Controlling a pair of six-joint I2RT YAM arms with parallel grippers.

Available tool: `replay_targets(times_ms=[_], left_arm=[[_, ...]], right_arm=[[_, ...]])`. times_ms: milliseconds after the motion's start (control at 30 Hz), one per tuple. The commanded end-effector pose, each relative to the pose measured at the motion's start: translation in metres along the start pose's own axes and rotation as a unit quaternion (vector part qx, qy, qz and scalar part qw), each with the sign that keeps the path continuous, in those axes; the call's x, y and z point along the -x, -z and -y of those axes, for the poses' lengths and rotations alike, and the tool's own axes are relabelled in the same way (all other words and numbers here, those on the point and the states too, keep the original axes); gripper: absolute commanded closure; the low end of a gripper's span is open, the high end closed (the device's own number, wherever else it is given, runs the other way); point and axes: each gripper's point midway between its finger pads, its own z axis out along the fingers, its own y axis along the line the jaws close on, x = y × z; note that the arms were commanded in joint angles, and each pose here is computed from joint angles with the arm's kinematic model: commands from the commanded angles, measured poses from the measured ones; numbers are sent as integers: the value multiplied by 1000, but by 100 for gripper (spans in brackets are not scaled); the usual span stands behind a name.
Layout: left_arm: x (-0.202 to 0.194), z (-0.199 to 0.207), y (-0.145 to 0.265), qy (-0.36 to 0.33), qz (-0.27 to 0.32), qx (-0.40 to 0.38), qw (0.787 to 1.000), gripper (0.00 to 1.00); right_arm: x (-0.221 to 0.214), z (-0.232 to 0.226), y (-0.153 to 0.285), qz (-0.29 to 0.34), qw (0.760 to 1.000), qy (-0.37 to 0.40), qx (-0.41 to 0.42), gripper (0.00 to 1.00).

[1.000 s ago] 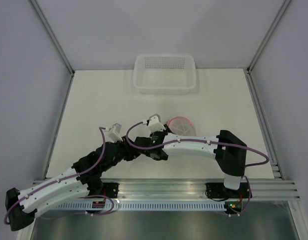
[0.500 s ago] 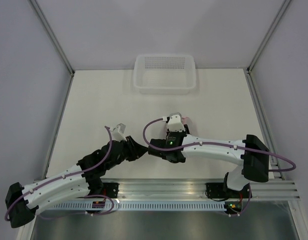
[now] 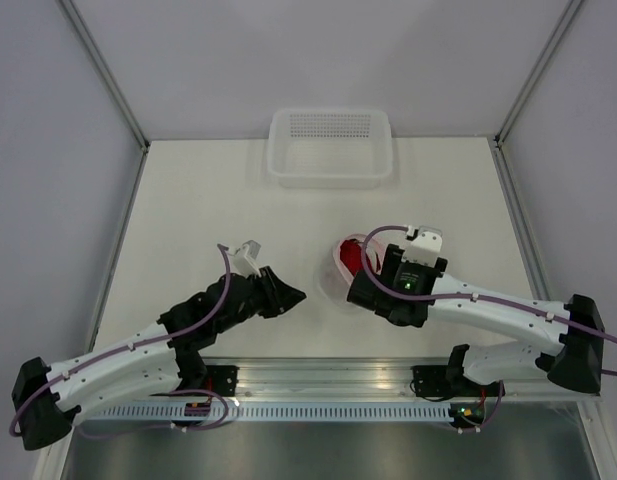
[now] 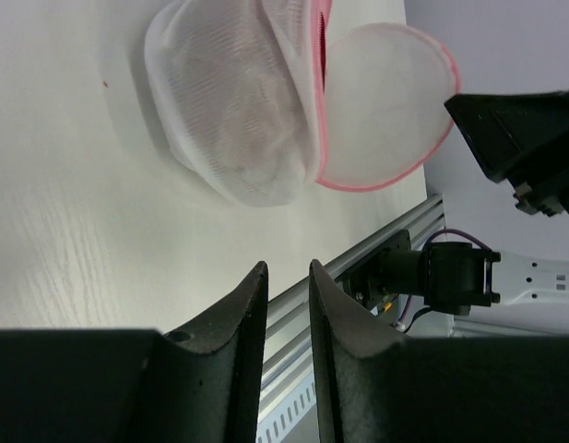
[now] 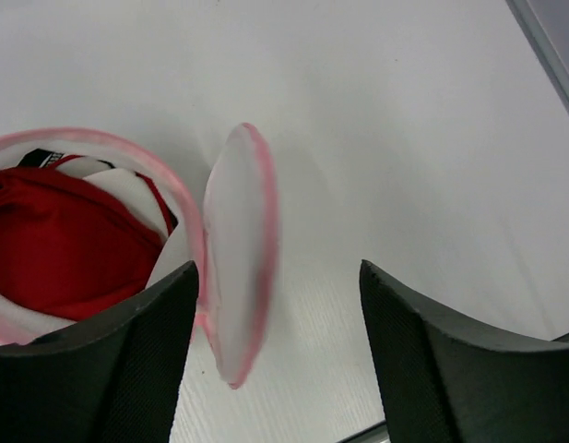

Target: Unzip the laundry bag and remove the bra

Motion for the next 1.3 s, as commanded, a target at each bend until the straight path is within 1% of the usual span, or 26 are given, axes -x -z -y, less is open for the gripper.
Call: replay_targets(times_ms=[0, 33, 100, 133, 167, 200, 233, 267, 300, 333, 367, 400, 433, 467, 500, 533, 567, 600, 633, 667, 733, 833, 967, 1067, 1267], left_arm=[[12, 39, 1, -44, 2, -59, 997, 71], [18, 49, 1, -52, 7, -69, 996, 70], [22, 58, 0, -80, 9, -79, 994, 69], [26, 69, -2, -91, 8, -87, 992, 68], [30, 74, -3, -101, 13, -91, 991, 55], [35, 79, -4, -122, 20, -94, 988, 47], [43, 90, -4, -134, 31, -101, 985, 40], [45, 90, -11, -149, 30, -93, 984, 27], [49, 87, -18, -180, 36, -75, 980, 23], [62, 100, -18, -192, 49, -73, 977, 20], [60, 92, -34, -209, 35, -44, 976, 18], [65, 87, -42, -239, 36, -17, 970, 18], [73, 93, -45, -253, 33, 0, 967, 19], [73, 86, -54, -264, 22, 28, 964, 24], [65, 70, -73, -289, -6, 63, 955, 28], [66, 70, -80, -298, -20, 79, 951, 32], [62, 64, -87, -305, -32, 92, 948, 43], [53, 50, -100, -314, -53, 111, 942, 48], [51, 45, -104, -316, -59, 120, 939, 52], [49, 39, -107, -318, -62, 129, 937, 59], [41, 20, -112, -320, -73, 153, 932, 60], [38, 9, -110, -318, -75, 166, 930, 60], [42, 6, -102, -312, -62, 171, 932, 59], [47, 3, -98, -312, -50, 181, 931, 55], [39, -10, -106, -306, -54, 195, 930, 52]], right_arm=[[2, 35, -4, 7, 999, -14, -39, 23], [3, 37, -5, 9, 999, -21, -38, 19], [7, 40, -5, 18, 998, -42, -35, 16], [13, 36, -4, 26, 998, -56, -17, 15], [17, 35, -4, 31, 998, -55, -8, 12], [23, 34, -3, 43, 998, -52, 1, 11], [32, 25, 1, 49, 997, -50, 34, 7], [36, 20, 3, 52, 996, -40, 54, 5], [41, 0, 11, 43, 990, -81, 111, 3], [42, -6, 15, 47, 988, -32, 142, 2], [41, -15, 19, 41, 983, -29, 176, 2], [35, -23, 21, 36, 978, -23, 205, 2], [41, -33, 30, 38, 968, -42, 245, 2], [41, -32, 30, 40, 967, -39, 250, 2], [39, -32, 30, 41, 967, -32, 251, 3], [37, -35, 31, 37, 965, -21, 259, 4], [34, -35, 30, 36, 965, -9, 259, 4], [32, -38, 30, 32, 964, -2, 262, 4], [27, -40, 28, 26, 965, 14, 259, 4], [26, -41, 27, 23, 966, 19, 256, 4], [22, -42, 25, 20, 967, 27, 254, 5], [18, -45, 23, 22, 963, 32, 265, 7], [14, -49, 15, 14, 962, 35, 270, 7], [10, -53, 10, 4, 962, 41, 270, 7], [-1, -62, 0, -12, 961, 60, 269, 7]])
